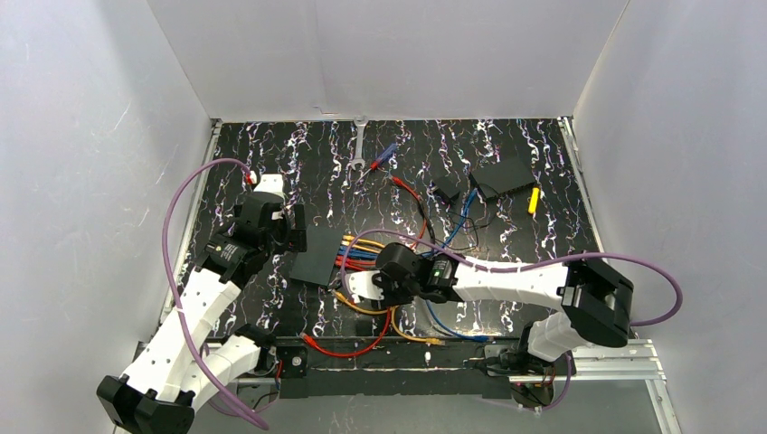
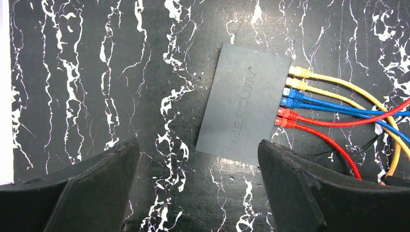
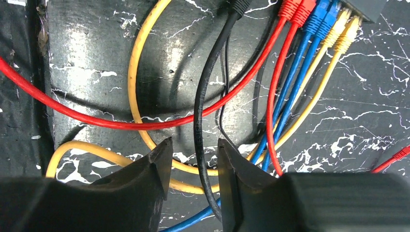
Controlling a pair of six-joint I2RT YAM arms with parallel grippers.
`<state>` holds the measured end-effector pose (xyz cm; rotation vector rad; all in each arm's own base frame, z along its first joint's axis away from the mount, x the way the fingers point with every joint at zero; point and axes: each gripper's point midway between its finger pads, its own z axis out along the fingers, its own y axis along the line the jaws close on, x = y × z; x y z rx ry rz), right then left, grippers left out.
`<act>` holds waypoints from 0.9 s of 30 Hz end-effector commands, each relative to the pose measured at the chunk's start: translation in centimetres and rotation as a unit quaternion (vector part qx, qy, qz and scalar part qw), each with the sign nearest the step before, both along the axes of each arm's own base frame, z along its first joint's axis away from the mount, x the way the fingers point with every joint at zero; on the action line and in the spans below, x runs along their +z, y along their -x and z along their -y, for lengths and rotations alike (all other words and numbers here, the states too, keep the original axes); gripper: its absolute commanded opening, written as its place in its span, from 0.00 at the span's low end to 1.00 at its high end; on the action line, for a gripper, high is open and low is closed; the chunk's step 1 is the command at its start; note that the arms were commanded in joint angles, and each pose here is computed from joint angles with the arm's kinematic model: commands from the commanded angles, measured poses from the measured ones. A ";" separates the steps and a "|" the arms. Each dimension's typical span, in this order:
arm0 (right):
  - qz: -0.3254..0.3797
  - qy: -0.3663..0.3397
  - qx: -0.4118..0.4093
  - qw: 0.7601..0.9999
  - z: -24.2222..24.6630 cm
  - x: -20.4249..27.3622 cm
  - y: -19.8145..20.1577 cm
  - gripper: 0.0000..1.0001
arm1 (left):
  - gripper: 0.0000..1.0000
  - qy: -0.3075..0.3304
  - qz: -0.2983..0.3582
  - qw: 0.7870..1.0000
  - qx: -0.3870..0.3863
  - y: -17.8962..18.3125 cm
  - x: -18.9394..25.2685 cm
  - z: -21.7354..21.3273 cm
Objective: Insert the plug into the switch port
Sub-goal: Pick up the connector from the center of the board.
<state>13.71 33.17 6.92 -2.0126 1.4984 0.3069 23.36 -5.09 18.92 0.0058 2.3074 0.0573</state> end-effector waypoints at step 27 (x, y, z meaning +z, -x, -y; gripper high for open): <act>-0.228 -0.197 -0.279 0.912 -11.0 5.2 -4.9 0.64 | 0.97 -0.030 0.008 0.999 0.035 0.2 0.1 -1.9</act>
